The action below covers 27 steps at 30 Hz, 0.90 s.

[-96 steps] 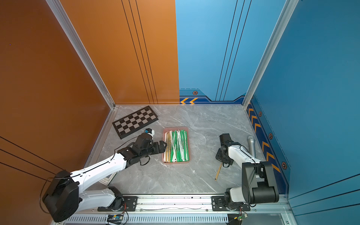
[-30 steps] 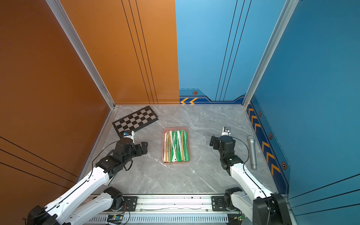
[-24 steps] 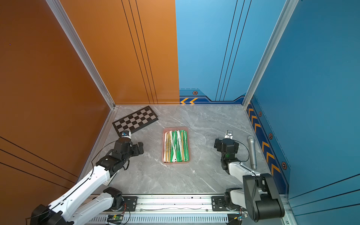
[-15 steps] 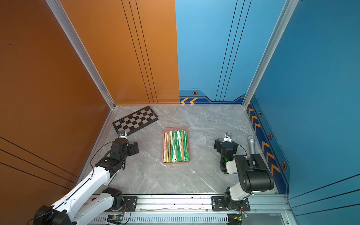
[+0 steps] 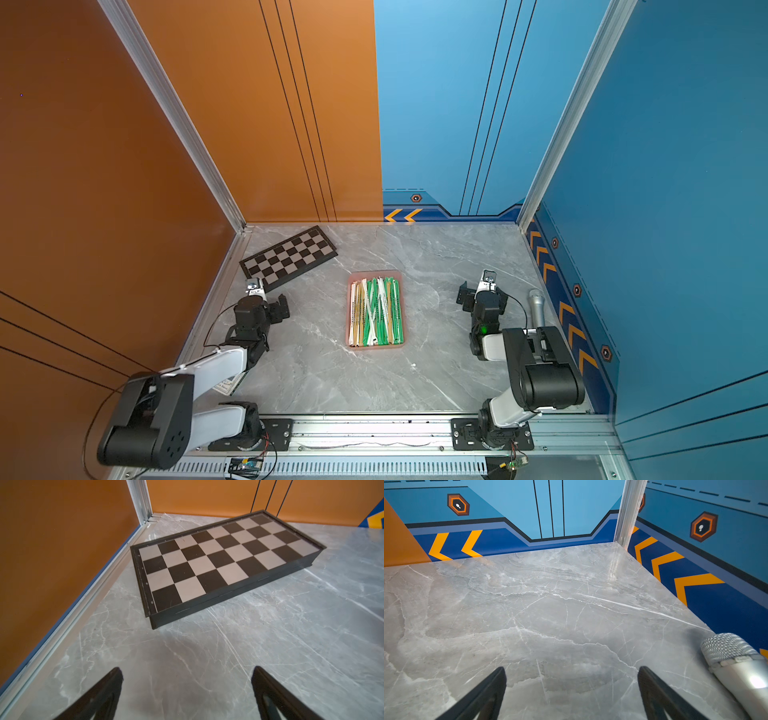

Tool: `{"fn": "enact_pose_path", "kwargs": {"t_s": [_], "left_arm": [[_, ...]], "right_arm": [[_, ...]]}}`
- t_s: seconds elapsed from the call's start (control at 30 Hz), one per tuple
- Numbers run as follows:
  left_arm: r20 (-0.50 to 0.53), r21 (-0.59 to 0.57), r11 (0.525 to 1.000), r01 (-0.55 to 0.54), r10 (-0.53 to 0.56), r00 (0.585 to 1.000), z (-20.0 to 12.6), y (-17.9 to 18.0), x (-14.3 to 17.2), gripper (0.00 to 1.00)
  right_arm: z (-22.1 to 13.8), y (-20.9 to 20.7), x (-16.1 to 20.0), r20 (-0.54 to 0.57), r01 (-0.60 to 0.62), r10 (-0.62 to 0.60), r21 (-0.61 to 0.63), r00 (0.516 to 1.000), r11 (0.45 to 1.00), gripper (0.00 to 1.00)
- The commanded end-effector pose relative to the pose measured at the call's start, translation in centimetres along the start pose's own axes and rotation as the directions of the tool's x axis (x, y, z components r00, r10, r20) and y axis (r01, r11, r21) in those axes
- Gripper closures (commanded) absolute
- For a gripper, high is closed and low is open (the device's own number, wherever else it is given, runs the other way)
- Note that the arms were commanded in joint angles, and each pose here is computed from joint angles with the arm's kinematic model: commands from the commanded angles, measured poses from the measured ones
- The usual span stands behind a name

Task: Put the straws into the storage box
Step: Reset both arms

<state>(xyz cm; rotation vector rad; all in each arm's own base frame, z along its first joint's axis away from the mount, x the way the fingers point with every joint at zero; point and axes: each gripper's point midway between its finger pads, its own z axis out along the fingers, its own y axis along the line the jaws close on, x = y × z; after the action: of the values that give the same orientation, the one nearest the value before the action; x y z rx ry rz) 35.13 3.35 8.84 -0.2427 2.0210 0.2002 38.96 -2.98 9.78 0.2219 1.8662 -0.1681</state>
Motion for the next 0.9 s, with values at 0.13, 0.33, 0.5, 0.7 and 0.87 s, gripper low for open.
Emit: {"fn": "enact_pose_path", "kwargs": {"t_s": [0.13,0.33,0.5,0.7,0.87], "left_arm": [[0.196,-0.017,0.999,0.041,-0.037,0.980,0.6,0.9,-3.0,0.01],[0.260,0.087,0.995,-0.045,0.021,0.965,1.0,-1.7,-2.1,0.01],[0.232,0.107,0.991,-0.078,0.051,0.971,1.5,-2.5,-2.1,0.01],[0.196,0.080,0.994,-0.068,0.051,0.979,2.2,-2.2,-2.0,0.01],[0.197,0.070,0.996,-0.062,0.047,0.979,2.2,-2.0,-2.0,0.01]], "right_arm": [[-0.2,0.2,0.3,-0.003,0.014,-0.014,-0.009,1.000,1.000,0.00],[-0.3,-1.1,0.2,0.005,-0.014,0.014,0.067,1.000,0.998,0.00],[-0.3,-1.1,0.2,0.003,-0.008,0.008,0.074,1.000,0.997,0.00],[-0.3,-1.0,0.2,0.000,-0.004,0.004,0.071,1.000,0.997,0.00],[-0.2,-1.0,0.2,0.001,-0.003,0.003,0.073,1.000,0.997,0.00]]}}
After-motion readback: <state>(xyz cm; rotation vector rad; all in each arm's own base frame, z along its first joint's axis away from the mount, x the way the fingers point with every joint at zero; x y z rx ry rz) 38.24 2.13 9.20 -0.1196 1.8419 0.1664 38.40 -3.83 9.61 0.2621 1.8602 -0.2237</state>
